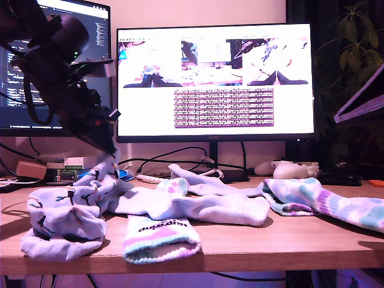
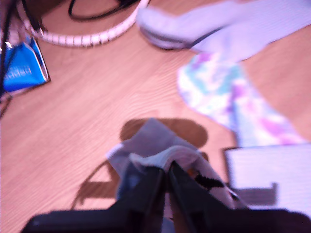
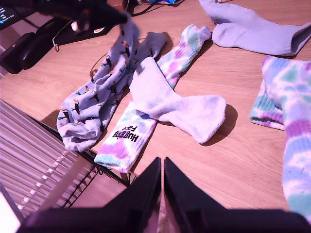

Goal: Pair up the socks based on colour and pattern, by placing them on top of one another

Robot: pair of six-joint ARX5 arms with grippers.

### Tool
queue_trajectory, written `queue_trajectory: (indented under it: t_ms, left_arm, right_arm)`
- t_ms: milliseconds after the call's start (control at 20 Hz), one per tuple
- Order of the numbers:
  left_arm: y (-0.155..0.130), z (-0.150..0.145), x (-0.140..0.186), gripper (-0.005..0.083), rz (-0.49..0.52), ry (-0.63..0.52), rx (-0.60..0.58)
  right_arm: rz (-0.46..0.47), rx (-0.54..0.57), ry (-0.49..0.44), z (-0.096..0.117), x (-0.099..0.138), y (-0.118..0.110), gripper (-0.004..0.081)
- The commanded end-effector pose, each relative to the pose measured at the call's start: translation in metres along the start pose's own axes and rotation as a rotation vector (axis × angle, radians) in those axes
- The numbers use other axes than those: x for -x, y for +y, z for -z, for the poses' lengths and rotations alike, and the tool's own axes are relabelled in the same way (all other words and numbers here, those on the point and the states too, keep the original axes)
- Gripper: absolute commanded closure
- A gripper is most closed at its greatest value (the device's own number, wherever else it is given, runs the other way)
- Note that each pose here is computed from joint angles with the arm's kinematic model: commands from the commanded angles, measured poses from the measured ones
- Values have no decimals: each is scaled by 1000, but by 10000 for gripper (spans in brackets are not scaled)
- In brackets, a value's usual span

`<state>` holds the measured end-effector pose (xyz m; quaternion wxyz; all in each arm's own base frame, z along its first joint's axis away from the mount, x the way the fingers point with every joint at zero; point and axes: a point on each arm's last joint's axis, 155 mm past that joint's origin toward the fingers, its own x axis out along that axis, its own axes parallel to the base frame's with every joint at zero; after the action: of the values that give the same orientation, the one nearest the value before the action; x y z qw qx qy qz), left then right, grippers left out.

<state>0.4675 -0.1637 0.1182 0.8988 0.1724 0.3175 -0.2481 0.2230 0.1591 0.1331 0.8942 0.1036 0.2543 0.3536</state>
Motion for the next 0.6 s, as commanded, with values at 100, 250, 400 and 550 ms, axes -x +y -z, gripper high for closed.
queue_trajectory:
  t_ms: [100,250,400,550]
  left_arm:
    - [2,-11,0,293,-11,-50,-13]
    - [-12,-12,9,603,45,-44,-13]
    - [-33,-18,29,793,143,-53,20]
    - [-57,-22,48,793,237,-42,98]
  right_arm:
    - [-5,16,-19,-9,1,2,782]
    - [29,2,-24,-10,1,-4,782]
    - [76,-27,-7,-8,-1,-13,782]
    - [195,-68,70,1,-3,-37,780]
